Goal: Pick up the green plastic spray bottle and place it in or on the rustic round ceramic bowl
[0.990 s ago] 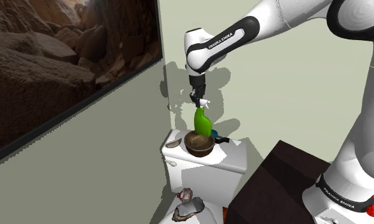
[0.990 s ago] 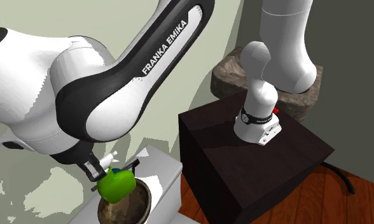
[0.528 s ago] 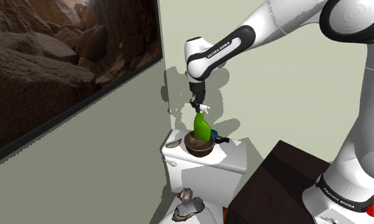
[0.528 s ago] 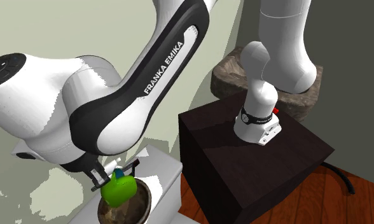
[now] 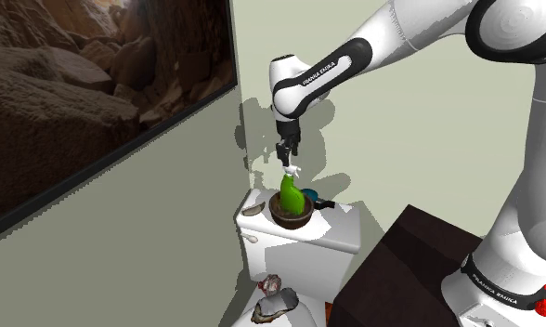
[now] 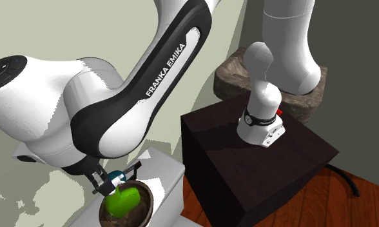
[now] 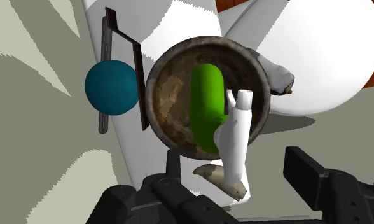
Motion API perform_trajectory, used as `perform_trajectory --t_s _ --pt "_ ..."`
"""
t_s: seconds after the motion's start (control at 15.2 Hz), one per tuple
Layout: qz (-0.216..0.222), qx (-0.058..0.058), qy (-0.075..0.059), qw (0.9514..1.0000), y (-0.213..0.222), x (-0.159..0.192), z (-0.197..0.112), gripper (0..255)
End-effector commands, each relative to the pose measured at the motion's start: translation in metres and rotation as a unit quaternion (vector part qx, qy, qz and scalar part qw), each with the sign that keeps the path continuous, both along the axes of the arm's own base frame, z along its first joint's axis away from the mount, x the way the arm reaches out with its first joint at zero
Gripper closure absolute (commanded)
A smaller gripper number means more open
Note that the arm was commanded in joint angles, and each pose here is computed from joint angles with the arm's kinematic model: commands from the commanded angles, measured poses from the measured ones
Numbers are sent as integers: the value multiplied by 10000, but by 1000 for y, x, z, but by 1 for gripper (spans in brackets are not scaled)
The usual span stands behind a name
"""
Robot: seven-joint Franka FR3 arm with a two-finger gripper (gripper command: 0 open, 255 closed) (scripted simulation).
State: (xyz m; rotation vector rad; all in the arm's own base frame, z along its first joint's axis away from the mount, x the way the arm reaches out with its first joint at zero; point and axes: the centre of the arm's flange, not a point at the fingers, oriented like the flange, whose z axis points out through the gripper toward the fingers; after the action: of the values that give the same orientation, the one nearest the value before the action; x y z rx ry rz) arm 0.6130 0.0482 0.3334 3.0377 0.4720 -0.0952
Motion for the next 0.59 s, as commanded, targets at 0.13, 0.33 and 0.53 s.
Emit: perform_trajectory --t_s 0.13,0.33,0.53 --pt "0 0 0 10000 0 0 0 0" --pt "0 0 0 10000 2 1 26 0" --pt "0 0 0 10000 4 3 50 0"
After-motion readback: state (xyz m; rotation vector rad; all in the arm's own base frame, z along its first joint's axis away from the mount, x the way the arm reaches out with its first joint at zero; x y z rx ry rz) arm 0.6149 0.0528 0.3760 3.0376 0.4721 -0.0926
